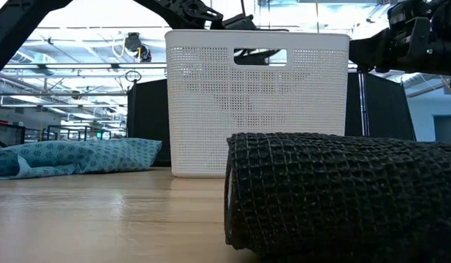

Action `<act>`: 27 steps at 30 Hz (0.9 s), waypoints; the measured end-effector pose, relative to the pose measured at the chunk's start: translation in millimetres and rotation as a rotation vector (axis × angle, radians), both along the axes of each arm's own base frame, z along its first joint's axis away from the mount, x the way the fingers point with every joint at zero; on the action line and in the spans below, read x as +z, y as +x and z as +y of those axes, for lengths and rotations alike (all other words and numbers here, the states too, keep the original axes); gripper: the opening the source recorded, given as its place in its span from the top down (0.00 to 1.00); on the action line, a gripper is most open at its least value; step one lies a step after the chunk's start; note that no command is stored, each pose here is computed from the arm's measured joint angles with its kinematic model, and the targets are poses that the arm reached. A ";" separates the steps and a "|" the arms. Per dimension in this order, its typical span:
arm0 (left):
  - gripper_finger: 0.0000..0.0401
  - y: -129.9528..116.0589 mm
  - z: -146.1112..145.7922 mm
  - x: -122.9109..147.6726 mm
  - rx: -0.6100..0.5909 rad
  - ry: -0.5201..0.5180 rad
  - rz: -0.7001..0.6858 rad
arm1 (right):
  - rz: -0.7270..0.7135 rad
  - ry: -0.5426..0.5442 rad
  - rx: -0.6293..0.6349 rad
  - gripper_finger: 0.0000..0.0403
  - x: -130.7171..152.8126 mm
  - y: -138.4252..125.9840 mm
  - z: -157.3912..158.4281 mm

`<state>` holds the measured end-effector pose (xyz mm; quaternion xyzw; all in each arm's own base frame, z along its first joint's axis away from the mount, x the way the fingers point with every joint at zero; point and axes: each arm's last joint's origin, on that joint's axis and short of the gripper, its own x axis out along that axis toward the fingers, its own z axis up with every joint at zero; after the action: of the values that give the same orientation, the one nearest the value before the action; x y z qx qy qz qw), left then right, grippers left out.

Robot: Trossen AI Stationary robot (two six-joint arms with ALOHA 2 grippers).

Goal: Pick & place medical supplies in basket/bin
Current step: Put the red pill bottle in the white bin

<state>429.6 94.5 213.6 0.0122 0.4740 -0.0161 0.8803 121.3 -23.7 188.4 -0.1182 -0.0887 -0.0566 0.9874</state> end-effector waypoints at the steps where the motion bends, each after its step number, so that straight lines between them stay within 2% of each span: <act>1: 0.63 -3.5 1.3 1.3 0.000 0.006 0.023 | 0.000 0.000 0.000 1.00 0.0 0.0 0.0; 6: 0.63 -13.7 5.4 -0.9 -0.046 0.017 0.113 | 0.002 -0.001 -0.001 1.00 -0.2 0.1 -0.1; 18: 0.63 -5.6 8.0 -39.1 -0.100 -0.010 0.200 | 0.008 0.003 -0.004 1.00 -0.8 0.2 -0.2; 23: 0.63 -3.3 8.2 -41.3 -0.112 -0.033 0.178 | 0.010 0.004 -0.004 1.00 -1.1 0.3 -0.2; 27: 0.63 -0.9 3.8 -31.3 -0.117 -0.018 0.118 | 0.011 0.003 -0.005 1.00 -1.1 0.3 -0.3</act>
<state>428.8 98.3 182.3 0.0310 0.5232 -0.0724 0.8486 121.6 -24.0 187.3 -0.1171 -0.0827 -0.0587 0.9879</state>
